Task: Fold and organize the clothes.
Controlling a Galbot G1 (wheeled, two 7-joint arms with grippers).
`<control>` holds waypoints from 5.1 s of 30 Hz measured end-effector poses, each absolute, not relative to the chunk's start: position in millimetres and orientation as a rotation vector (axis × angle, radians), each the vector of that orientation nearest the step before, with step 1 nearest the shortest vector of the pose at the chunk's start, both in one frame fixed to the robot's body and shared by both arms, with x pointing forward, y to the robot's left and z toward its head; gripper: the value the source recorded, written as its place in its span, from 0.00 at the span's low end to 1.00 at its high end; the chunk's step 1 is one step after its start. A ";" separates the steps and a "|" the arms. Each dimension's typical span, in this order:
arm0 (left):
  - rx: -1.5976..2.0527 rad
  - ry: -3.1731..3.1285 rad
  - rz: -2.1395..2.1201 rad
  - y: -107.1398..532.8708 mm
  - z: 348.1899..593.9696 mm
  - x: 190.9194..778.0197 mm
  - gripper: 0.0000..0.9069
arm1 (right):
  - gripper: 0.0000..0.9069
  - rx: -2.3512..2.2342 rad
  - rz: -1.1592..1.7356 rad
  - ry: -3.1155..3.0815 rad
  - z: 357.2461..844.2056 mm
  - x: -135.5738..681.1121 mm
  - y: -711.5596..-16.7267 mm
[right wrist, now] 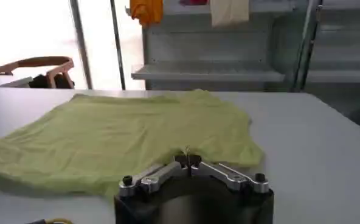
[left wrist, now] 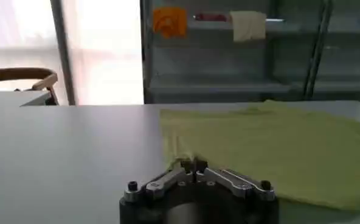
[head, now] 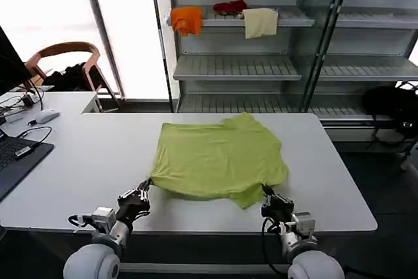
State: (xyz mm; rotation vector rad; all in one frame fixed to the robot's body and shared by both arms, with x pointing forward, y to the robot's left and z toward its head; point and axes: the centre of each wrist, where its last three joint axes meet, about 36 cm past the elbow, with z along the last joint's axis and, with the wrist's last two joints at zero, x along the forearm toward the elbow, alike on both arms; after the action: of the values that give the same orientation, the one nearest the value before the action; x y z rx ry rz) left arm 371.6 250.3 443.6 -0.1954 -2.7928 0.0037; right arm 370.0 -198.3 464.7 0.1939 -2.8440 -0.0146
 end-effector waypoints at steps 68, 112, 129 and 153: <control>-0.079 -2.810 -0.137 243.5 431.8 442.7 1.00 | 1.00 0.013 0.050 -2.839 447.1 462.5 -237.7; -0.137 -2.739 -0.169 229.7 402.6 442.7 0.00 | 0.00 0.034 0.079 -2.737 414.7 440.5 -253.3; -0.072 -2.764 -0.098 265.1 432.1 367.0 0.00 | 0.00 0.103 0.039 -2.762 441.4 359.8 -214.7; 0.097 -2.728 0.075 276.0 464.0 282.5 1.00 | 1.00 0.116 0.020 -2.778 469.9 293.1 -183.3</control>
State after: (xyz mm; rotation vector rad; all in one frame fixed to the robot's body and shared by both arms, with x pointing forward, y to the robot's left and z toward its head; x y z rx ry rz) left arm 282.5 276.0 464.0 0.0966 -2.7279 0.0748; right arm 293.1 -183.3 469.9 0.1157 -2.7784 0.0195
